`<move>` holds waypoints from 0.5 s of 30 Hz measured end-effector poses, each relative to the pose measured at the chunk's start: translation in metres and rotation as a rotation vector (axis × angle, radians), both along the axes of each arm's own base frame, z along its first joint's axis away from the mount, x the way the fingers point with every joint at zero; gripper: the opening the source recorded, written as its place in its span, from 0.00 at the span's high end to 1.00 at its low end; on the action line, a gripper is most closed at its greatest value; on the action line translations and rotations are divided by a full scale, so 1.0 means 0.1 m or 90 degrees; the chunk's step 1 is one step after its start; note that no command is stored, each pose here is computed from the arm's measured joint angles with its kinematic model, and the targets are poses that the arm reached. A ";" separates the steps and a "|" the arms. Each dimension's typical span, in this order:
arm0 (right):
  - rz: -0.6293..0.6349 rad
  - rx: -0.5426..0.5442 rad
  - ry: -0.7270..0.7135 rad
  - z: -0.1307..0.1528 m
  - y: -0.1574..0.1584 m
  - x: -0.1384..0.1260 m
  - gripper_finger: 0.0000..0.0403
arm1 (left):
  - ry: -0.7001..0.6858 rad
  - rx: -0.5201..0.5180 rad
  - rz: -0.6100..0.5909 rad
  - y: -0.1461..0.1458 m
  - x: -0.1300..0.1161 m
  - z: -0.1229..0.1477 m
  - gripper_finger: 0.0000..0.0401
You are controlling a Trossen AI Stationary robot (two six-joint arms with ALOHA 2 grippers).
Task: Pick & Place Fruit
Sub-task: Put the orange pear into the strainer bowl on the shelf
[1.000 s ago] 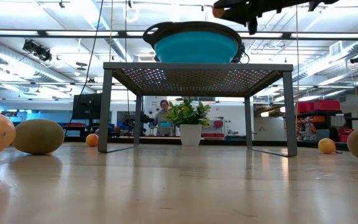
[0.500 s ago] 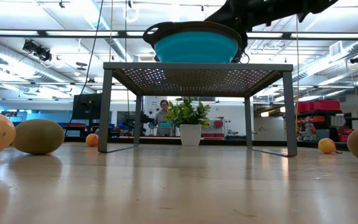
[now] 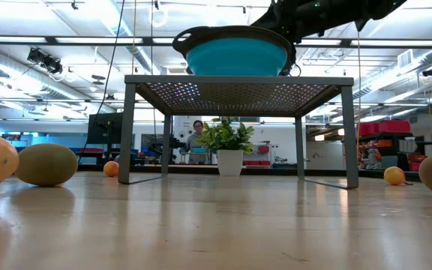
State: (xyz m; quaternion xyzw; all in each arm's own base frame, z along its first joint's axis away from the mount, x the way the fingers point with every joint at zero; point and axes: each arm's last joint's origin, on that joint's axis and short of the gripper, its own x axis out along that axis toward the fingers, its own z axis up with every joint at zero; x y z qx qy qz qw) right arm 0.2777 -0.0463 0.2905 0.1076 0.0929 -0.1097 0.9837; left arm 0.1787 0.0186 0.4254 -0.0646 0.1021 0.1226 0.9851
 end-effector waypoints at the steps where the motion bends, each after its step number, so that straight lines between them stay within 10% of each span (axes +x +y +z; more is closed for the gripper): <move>1: 0.000 0.000 0.000 0.00 0.00 0.00 0.63 | 0.000 0.002 0.000 0.00 0.00 0.00 1.00; 15: 0.000 -0.002 0.001 0.00 0.00 0.00 0.63 | 0.001 0.003 -0.001 0.00 0.00 0.00 1.00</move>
